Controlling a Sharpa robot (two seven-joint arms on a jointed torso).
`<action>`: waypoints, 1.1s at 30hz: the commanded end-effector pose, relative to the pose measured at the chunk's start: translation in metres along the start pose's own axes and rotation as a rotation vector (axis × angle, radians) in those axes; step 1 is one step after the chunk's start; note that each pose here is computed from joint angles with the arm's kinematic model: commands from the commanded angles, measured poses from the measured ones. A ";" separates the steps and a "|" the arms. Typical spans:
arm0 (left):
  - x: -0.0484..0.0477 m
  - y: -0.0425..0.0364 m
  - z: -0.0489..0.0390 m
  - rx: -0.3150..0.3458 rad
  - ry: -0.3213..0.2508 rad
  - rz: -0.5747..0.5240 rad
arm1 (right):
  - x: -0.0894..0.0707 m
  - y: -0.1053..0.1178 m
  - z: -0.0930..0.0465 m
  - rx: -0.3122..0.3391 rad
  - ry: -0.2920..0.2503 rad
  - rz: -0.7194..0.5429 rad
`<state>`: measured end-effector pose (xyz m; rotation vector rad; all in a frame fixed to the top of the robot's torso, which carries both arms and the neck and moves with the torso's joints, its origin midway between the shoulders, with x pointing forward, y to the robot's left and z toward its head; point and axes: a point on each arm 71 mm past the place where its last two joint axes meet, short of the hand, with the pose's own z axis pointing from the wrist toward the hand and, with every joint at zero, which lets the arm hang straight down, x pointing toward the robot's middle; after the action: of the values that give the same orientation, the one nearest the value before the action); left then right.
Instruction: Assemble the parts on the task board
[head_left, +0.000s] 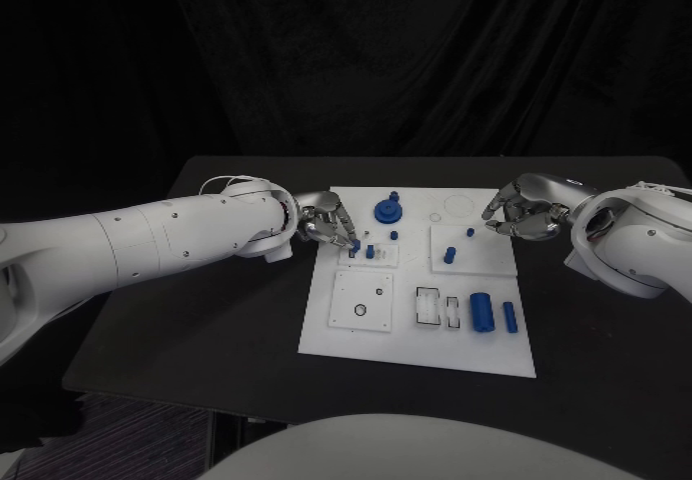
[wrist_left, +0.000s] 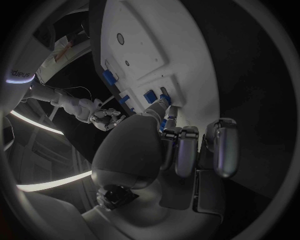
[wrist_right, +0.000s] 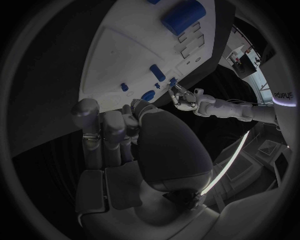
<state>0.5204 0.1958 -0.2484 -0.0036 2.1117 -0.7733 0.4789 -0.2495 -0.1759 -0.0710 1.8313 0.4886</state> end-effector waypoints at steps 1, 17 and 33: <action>0.0072 0.0083 -0.0001 -0.046 0.014 0.012 | 0.002 -0.001 0.000 0.006 0.013 0.008; 0.0060 0.0040 0.0004 0.008 -0.005 0.012 | 0.003 0.000 0.000 0.005 0.023 0.008; -0.0005 -0.0021 -0.0051 0.143 -0.096 0.019 | 0.002 -0.002 0.000 0.008 0.020 0.008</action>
<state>0.5178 0.2012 -0.2502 0.0164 2.0505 -0.8183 0.4797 -0.2504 -0.1774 -0.0625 1.8482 0.4893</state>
